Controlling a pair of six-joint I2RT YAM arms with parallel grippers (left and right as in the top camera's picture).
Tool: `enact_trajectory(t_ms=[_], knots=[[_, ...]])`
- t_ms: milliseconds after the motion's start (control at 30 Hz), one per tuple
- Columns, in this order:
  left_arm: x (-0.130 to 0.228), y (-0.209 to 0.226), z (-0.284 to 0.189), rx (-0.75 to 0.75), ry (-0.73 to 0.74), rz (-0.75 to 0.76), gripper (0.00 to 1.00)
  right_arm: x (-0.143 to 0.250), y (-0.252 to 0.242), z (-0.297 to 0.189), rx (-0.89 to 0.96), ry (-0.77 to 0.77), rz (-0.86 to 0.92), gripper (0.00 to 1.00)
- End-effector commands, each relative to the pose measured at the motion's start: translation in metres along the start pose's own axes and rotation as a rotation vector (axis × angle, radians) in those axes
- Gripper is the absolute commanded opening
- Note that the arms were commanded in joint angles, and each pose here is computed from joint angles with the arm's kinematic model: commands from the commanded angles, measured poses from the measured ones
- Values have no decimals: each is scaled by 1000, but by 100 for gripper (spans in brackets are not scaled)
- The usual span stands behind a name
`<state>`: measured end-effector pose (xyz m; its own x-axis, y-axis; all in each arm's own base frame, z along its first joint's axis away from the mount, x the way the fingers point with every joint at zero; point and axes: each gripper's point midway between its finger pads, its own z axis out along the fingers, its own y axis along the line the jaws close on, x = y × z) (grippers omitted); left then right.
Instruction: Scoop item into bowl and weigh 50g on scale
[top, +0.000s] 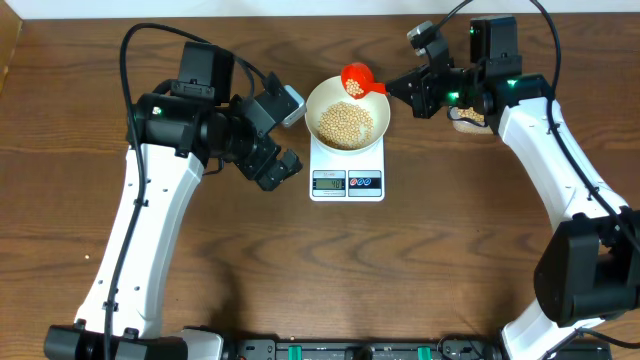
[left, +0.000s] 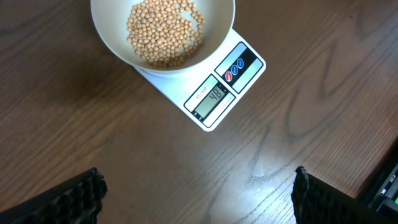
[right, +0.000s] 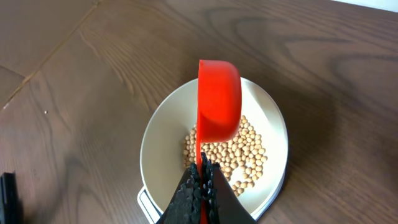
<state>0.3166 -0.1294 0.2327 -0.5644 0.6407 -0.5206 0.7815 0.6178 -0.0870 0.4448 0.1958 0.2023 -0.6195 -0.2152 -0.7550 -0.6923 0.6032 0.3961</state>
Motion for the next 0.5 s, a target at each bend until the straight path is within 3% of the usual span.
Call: enact_trajectory(t_ms=[0,467], knots=[[0,-3,-1,5,-5,-5,98,-9,11,-7,-8,-18,-80,1],[0,-3,-1,5,-5,-5,98,-4,13,-1,8,8,-153,1]])
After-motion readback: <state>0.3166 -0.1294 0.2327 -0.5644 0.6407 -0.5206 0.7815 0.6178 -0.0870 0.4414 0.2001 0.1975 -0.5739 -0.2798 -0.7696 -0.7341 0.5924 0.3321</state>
